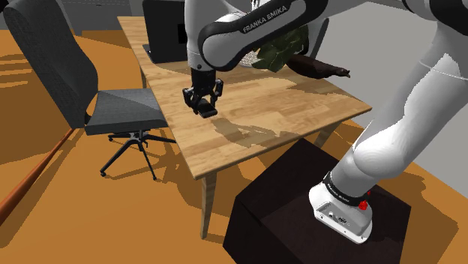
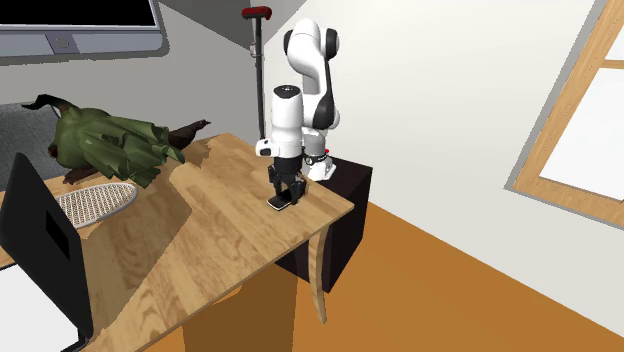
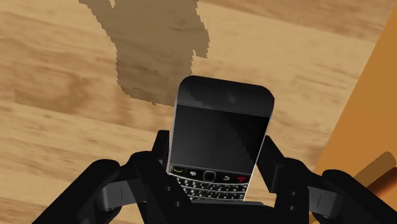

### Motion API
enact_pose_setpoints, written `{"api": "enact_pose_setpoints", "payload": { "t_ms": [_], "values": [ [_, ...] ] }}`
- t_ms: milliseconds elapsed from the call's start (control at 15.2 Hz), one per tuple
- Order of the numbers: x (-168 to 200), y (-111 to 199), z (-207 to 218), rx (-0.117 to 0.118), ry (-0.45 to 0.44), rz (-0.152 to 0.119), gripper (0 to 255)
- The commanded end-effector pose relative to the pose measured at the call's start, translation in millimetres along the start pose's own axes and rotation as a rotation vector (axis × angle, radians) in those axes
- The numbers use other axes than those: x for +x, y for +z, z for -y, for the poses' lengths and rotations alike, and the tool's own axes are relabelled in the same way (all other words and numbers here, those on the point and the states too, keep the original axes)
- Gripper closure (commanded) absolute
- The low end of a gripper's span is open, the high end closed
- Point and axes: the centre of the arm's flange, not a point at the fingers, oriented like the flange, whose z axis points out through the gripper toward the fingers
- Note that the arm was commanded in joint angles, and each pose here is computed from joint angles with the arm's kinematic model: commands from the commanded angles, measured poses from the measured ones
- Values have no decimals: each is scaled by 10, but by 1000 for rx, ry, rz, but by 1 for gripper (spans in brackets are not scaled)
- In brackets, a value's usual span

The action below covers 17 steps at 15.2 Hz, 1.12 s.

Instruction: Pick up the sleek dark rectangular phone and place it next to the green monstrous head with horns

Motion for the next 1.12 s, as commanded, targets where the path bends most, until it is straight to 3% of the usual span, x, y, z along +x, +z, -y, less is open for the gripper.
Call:
{"api": "enact_pose_setpoints", "payload": {
  "t_ms": [0, 1056],
  "values": [
    [-5, -110, -11, 0, 0, 0, 255],
    [18, -953, -60, 0, 0, 0, 255]
  ]
}}
